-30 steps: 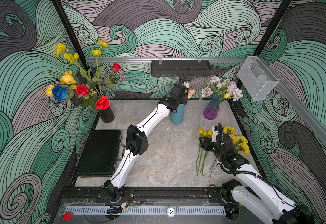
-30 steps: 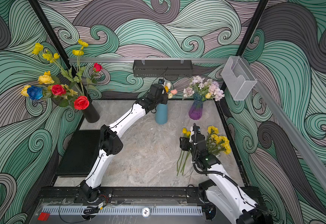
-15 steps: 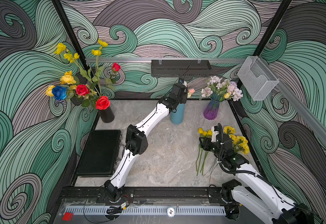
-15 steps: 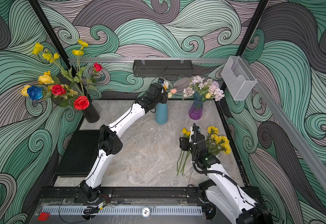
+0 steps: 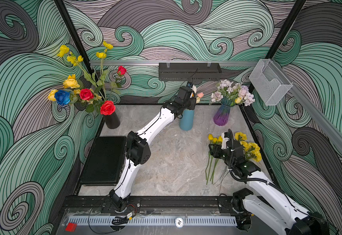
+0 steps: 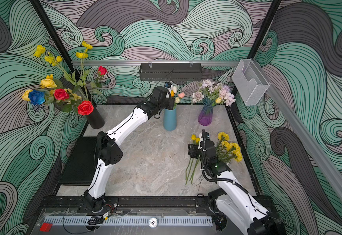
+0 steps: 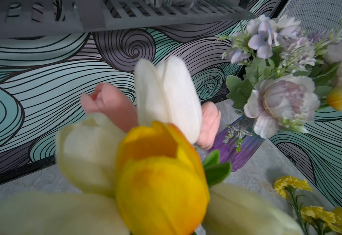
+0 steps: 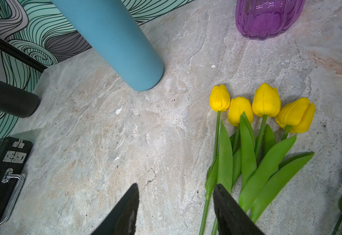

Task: Pick out yellow flowers from the vase
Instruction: Pick up the flower from the vase.

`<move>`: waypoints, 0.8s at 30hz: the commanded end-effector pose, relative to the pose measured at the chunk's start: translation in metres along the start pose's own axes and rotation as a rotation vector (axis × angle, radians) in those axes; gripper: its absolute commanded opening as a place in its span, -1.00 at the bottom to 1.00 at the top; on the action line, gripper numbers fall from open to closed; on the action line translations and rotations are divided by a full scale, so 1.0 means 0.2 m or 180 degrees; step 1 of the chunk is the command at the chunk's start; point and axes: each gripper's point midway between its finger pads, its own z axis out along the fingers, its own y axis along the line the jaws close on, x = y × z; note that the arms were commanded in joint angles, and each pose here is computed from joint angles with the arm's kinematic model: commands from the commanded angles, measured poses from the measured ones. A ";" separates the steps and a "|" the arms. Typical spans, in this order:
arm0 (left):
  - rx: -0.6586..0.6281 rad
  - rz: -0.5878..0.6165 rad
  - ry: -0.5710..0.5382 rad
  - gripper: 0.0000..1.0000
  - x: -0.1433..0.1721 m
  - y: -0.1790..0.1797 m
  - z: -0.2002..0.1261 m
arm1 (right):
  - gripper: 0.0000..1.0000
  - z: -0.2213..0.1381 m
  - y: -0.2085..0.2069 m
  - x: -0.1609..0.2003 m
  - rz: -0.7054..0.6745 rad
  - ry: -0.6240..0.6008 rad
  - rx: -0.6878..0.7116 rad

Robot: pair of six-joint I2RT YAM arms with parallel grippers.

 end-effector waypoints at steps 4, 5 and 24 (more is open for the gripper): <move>0.0413 0.0041 0.0009 -0.85 -0.04 -0.10 -0.07 | 0.17 -0.01 0.00 -0.03 -0.0019 -0.0088 -0.0014; 0.0436 0.0049 0.0028 -0.85 -0.04 -0.10 -0.08 | 0.18 -0.01 0.00 -0.03 -0.0018 -0.0083 -0.0012; 0.0412 0.0128 -0.0253 -0.77 -0.09 -0.03 -0.17 | 0.17 -0.01 0.01 -0.03 -0.0010 -0.0080 -0.0030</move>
